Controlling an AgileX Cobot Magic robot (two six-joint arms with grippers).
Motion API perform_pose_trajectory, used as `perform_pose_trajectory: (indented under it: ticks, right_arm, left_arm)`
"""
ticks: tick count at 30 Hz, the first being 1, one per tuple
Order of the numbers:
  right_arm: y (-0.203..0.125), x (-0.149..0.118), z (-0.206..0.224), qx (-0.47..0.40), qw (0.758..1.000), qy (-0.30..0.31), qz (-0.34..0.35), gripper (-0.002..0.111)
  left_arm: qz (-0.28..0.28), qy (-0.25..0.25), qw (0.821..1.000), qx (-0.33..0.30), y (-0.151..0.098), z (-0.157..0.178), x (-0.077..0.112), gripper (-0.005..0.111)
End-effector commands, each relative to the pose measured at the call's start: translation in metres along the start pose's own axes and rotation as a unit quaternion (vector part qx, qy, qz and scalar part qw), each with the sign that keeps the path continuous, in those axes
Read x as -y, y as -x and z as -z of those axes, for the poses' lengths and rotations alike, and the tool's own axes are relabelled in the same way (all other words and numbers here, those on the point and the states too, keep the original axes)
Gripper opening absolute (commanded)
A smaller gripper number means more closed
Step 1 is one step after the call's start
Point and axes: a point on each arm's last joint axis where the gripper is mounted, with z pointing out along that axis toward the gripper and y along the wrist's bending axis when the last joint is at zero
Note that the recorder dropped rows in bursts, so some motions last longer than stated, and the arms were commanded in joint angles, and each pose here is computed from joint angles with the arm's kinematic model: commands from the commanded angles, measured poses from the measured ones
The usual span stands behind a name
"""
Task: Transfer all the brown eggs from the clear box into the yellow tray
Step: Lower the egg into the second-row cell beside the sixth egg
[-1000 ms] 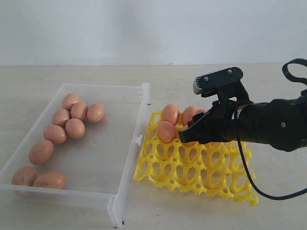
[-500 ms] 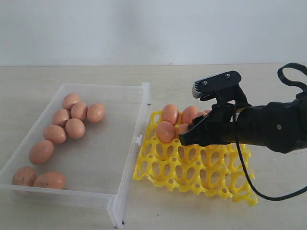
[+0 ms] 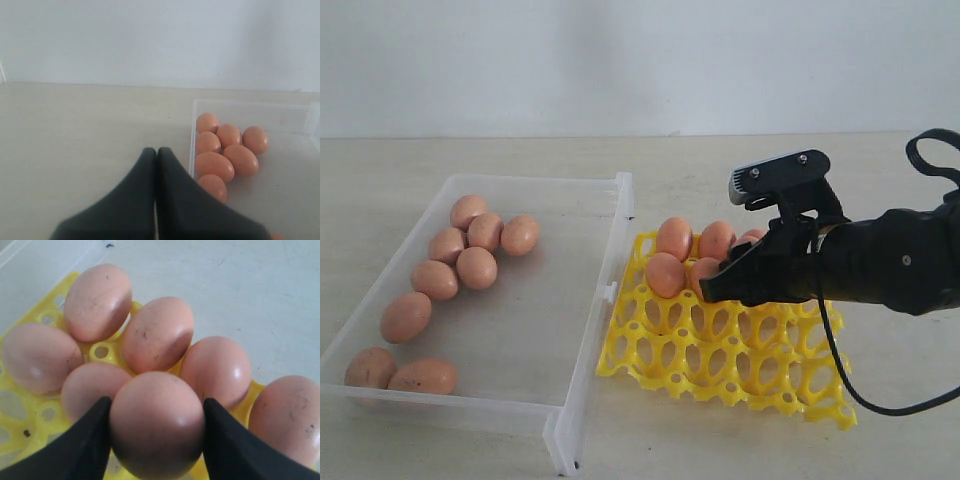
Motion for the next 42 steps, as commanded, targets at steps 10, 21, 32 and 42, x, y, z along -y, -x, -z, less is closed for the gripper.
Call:
perform_pose_trajectory:
  ticks: [10,21,32,42]
  right_arm:
    - [-0.0032,0.0018,-0.0005,-0.012,1.000,-0.001,0.012,0.000]
    - [-0.0019,0.0021,-0.0005,-0.004,1.000,-0.002,0.012,0.000]
    - [-0.0021,0.0020,-0.0005,-0.005,1.000,-0.002,0.012,0.000]
    - [-0.0039,0.0016,-0.0004,-0.015,1.000,0.000,0.019,0.000]
  left_arm:
    - [0.002,0.000,1.000,0.001,0.0013,0.0001,0.0001,-0.004]
    - [0.002,0.000,1.000,0.001,0.0013,0.0001,0.0001,-0.004]
    - [0.002,0.000,1.000,0.001,0.0013,0.0001,0.0001,-0.004]
    - [0.002,0.000,1.000,0.001,0.0013,0.0001,0.0001,-0.004]
